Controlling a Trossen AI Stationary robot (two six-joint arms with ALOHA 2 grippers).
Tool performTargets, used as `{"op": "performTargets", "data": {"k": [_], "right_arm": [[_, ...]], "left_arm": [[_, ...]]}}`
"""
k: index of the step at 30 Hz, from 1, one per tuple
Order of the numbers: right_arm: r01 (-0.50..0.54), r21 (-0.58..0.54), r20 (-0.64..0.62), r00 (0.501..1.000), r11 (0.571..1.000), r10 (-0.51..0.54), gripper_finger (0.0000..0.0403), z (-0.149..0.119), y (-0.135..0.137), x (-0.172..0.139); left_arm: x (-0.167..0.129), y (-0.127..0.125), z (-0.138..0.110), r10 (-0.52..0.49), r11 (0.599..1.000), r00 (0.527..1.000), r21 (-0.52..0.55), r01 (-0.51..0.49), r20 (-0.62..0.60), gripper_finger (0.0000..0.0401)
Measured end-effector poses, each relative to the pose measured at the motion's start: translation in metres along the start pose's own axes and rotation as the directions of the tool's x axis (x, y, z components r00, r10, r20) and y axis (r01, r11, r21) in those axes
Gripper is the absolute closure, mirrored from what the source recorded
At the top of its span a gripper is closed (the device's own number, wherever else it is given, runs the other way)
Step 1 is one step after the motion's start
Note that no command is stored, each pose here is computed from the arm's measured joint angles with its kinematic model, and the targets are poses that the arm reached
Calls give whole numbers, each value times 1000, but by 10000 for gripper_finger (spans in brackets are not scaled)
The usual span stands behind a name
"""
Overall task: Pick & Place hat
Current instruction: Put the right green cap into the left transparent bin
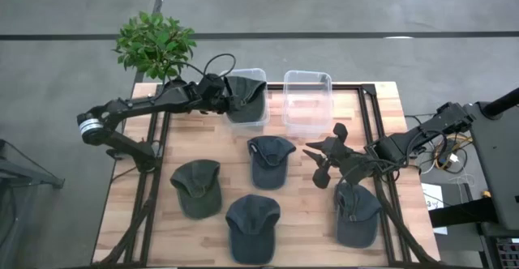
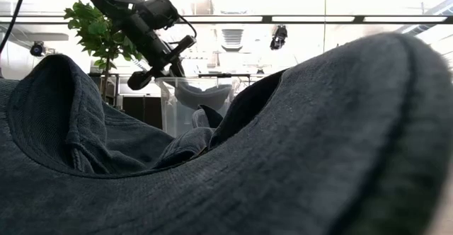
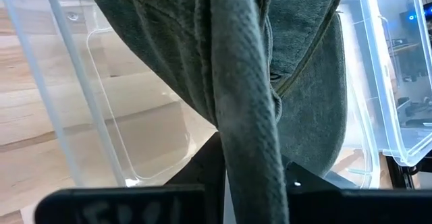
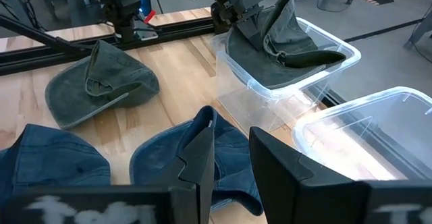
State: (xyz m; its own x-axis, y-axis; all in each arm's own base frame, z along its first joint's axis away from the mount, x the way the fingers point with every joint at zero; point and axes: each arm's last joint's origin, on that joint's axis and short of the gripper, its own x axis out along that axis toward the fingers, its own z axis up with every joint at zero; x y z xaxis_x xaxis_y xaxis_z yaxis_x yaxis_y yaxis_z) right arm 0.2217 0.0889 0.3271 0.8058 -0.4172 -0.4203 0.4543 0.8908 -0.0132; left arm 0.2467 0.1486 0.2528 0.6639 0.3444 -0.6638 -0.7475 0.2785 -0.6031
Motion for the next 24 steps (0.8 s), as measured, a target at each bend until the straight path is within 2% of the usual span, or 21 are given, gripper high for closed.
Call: {"op": "performTargets", "data": {"k": [14,17,24], "right_arm": [[-1,1,1,1000,1000,1,312,0,0,0],[0,2,2,1000,1000,0,312,0,0,0],[-1,2,2,1000,1000,1,312,0,0,0]], "left_arm": [[0,1,0,12,998,1000,59,-13,14,346],[0,1,0,11,997,1000,74,-12,14,326],[0,0,1,9,996,1000,86,-10,16,250]]}}
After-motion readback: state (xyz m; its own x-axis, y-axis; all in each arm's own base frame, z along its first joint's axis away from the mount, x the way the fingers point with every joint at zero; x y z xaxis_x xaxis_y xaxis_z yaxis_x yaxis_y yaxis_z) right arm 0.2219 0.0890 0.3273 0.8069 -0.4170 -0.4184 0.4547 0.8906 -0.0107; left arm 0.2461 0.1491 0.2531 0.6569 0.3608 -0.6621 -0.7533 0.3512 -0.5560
